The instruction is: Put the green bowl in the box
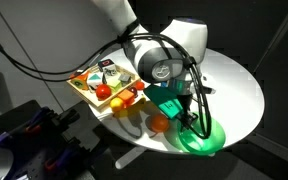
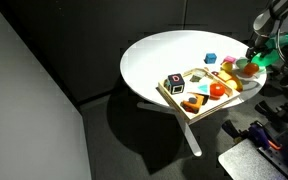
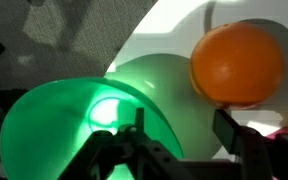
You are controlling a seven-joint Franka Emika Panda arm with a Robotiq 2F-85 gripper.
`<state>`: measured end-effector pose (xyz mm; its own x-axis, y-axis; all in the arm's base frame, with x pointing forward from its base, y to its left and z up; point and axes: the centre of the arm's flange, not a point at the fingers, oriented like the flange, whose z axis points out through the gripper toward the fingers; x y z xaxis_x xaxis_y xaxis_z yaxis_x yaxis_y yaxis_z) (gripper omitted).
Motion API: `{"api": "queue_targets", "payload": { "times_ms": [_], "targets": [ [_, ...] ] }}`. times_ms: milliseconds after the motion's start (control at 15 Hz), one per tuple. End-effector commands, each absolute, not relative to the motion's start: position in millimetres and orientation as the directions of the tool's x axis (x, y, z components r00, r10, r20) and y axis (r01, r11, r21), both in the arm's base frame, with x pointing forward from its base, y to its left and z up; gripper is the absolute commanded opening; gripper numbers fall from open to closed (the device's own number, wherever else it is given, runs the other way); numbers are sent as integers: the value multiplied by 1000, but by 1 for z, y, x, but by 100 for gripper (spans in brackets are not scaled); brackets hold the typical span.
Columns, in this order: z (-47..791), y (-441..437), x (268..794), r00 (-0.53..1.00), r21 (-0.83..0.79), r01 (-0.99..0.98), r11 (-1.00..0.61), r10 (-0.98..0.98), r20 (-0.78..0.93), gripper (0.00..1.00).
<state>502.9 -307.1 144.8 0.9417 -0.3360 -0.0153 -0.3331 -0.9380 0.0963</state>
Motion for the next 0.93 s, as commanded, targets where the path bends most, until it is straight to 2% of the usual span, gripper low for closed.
{"api": "queue_targets", "payload": {
  "times_ms": [0, 333, 467, 867],
  "targets": [
    [143, -316, 508, 946, 95, -322, -942, -325, -11, 40],
    [150, -318, 506, 947, 102, -317, -943, -320, -10, 3],
    [155, -317, 505, 947, 107, -319, -942, -322, -9, 0],
    [177, -309, 499, 954, 133, -297, -945, -300, 0, 3]
  ]
}}
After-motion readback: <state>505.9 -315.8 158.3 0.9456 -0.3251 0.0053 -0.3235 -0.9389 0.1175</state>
